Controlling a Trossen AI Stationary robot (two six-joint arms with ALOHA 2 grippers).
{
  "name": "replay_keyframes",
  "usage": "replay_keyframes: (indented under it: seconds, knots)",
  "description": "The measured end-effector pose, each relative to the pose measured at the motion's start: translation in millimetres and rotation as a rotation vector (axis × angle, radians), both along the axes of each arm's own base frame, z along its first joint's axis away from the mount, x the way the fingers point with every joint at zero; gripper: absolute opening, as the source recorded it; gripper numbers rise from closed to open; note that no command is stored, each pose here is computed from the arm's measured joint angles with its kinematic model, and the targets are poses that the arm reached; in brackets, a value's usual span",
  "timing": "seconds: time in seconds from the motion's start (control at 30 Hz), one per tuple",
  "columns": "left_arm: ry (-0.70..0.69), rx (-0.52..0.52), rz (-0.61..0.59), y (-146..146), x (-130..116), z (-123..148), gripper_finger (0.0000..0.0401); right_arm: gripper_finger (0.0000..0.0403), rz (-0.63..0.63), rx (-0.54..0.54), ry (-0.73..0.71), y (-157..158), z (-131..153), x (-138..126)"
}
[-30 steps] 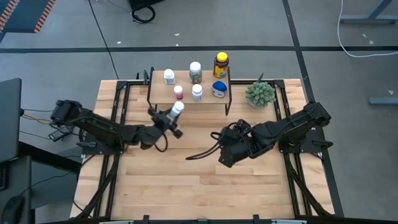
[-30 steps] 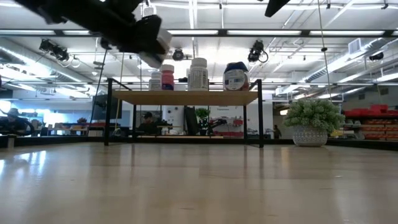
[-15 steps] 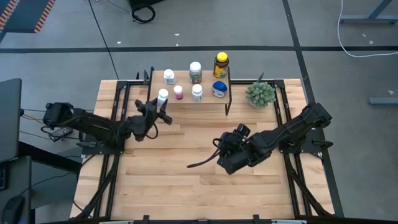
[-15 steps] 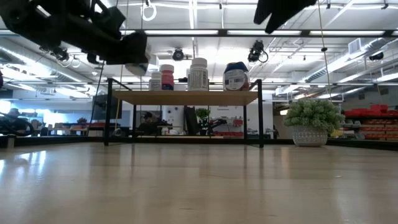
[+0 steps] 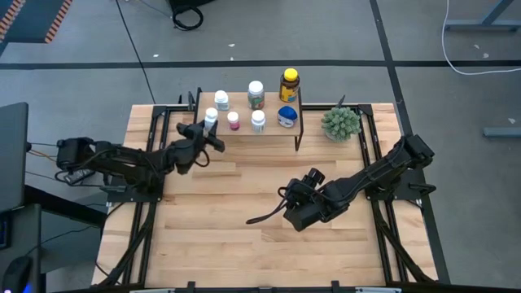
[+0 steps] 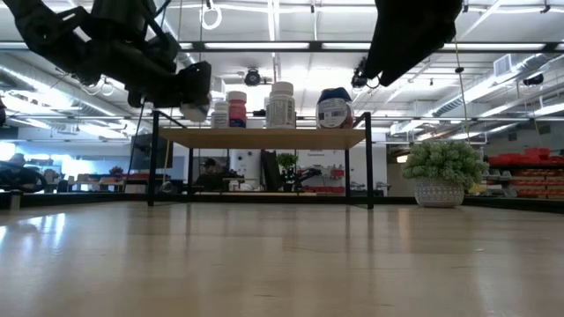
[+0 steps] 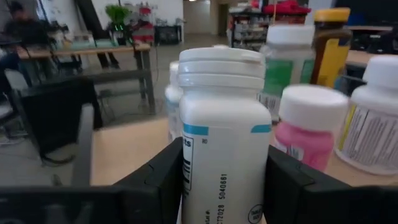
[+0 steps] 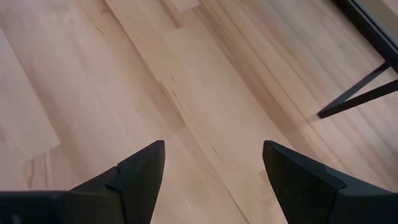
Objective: Pick and place medicine bottles onto shelf by color
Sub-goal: Put the white pill bottle on the shelf
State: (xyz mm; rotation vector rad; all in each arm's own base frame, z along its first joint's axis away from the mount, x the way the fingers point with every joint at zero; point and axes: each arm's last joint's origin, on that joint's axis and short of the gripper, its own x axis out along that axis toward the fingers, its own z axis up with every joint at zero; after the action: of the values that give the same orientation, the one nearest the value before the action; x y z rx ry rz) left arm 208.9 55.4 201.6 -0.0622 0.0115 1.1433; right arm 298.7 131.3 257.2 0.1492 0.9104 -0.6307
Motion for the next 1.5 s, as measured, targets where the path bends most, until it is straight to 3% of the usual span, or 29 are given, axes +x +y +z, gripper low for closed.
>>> replay_keyframes:
  seconds: [0.27,0.93,1.2,1.5]
  knots:
    - [-0.019,-0.079,0.024,8,-3,-9,0.0177,0.0277,0.005,-0.003,-0.005,0,1,0]
    - [0.007,-0.083,-0.005,7,-2,-11,0.0243,0.0277,0.016,-0.001,-0.007,4,1,-1]
    - [0.037,-0.068,0.024,13,-4,-11,0.0242,0.0277,0.018,0.002,-0.01,6,1,-2]
    - [0.027,-0.06,0.055,17,-6,-9,0.0202,0.0277,0.014,0.007,-0.013,7,1,-2]
